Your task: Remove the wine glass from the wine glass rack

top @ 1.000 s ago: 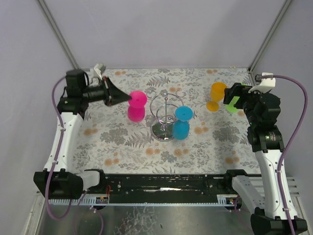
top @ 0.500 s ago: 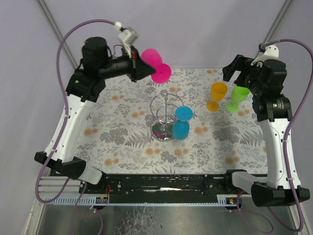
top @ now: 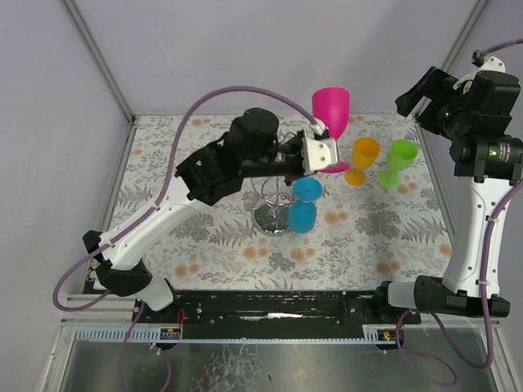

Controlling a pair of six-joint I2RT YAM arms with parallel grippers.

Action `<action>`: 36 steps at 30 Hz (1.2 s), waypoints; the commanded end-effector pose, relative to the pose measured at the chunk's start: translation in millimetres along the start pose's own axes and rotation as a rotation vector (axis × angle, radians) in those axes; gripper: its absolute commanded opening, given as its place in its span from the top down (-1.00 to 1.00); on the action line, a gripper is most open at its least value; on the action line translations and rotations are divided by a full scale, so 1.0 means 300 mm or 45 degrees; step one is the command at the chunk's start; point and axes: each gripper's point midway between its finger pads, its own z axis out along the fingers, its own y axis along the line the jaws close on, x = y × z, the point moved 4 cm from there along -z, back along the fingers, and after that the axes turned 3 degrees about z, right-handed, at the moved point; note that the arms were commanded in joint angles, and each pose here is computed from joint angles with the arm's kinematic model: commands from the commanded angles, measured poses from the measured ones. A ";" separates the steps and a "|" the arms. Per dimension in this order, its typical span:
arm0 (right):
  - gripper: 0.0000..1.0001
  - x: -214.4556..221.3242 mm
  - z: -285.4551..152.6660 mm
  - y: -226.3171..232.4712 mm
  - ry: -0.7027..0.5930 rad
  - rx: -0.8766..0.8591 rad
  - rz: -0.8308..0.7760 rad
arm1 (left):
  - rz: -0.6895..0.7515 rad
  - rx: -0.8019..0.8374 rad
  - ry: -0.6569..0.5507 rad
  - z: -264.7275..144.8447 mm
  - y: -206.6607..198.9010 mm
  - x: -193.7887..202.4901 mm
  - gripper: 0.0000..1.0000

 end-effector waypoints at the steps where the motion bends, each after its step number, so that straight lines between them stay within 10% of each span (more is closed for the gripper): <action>1: -0.97 -0.002 -0.115 0.090 0.062 -0.188 0.048 | 0.337 -0.023 0.039 0.047 -0.035 0.016 1.00; 13: -1.00 0.199 -0.204 0.169 0.494 -0.531 0.125 | 0.585 0.117 0.040 0.151 -0.182 0.052 1.00; 36: -0.88 0.379 -0.220 0.144 0.726 -0.657 0.164 | 0.755 0.247 0.031 0.224 -0.315 0.054 1.00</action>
